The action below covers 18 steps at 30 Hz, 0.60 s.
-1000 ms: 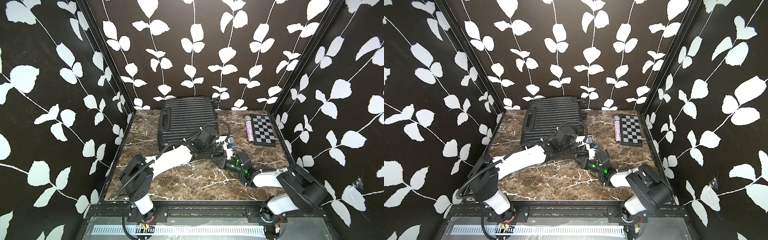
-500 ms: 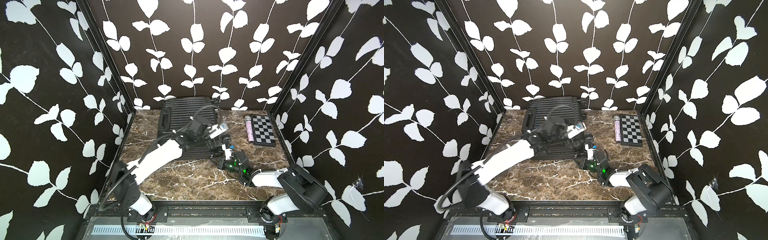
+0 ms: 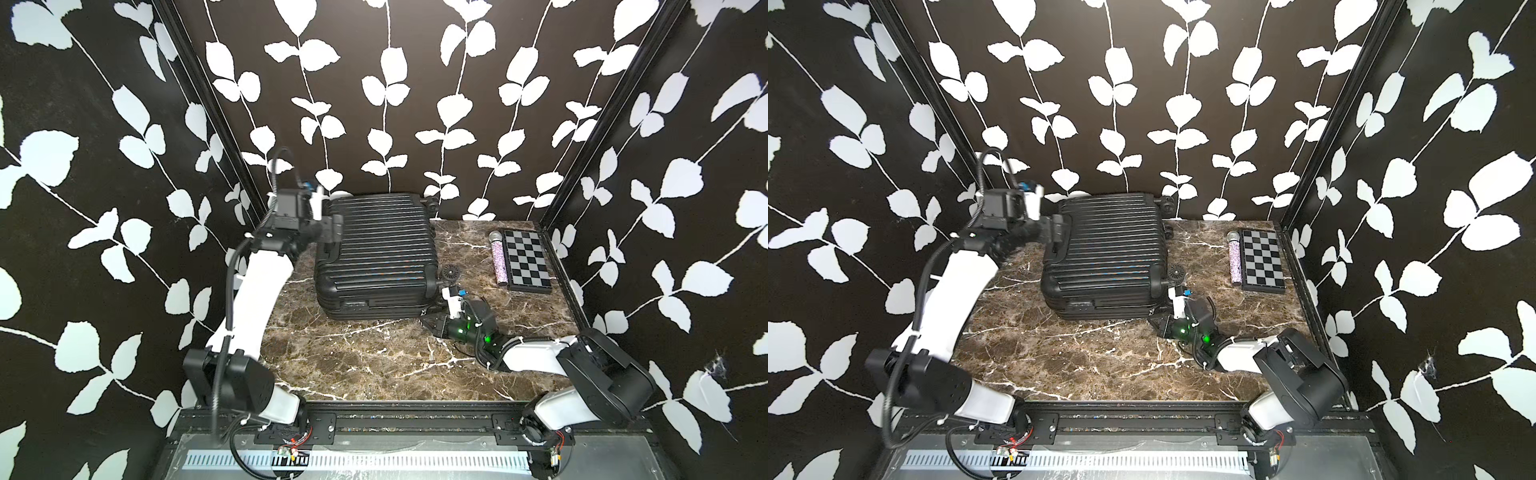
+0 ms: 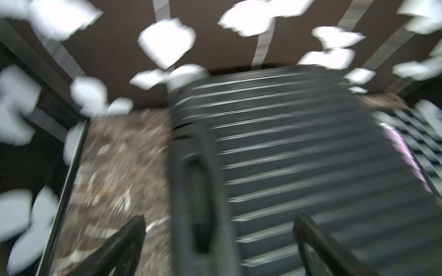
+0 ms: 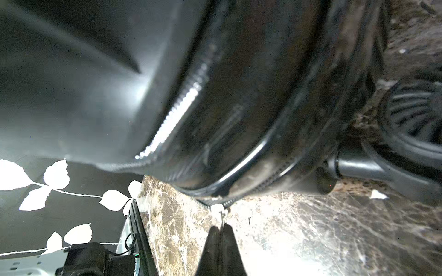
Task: Close the suitcase zippers
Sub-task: Zip the zipper on the suitcase.
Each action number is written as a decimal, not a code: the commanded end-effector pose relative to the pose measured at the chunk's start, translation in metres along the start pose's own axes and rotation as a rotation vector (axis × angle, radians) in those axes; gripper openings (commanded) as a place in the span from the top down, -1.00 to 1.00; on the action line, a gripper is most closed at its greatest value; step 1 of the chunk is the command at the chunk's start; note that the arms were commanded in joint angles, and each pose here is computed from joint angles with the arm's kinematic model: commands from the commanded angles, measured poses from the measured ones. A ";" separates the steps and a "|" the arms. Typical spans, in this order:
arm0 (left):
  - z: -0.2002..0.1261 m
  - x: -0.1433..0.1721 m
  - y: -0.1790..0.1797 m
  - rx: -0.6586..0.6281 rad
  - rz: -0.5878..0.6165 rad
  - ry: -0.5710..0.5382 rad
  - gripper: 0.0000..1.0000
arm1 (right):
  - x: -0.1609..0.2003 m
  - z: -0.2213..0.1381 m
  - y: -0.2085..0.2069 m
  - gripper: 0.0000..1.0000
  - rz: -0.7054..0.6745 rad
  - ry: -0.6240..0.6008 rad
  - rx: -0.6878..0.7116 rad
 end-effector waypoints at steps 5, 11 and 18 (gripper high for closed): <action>0.037 0.039 0.021 0.015 -0.120 0.228 -0.83 | 0.006 0.000 -0.009 1.00 0.019 0.018 0.053; 0.067 0.061 0.020 0.072 -0.102 0.306 -0.71 | 0.006 -0.002 -0.008 1.00 0.011 0.018 0.057; 0.084 0.083 0.010 0.140 -0.138 0.357 -0.16 | 0.005 -0.002 -0.006 1.00 0.003 0.020 0.060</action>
Point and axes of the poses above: each gripper's point midway between its finger pads, its own z axis out along the fingers, its own y axis along the line the jaws close on, x = y × z, the point moved 3 cm from there along -z, back along the fingers, and after that the axes turned 8 degrees about z, right-handed, at the moved point
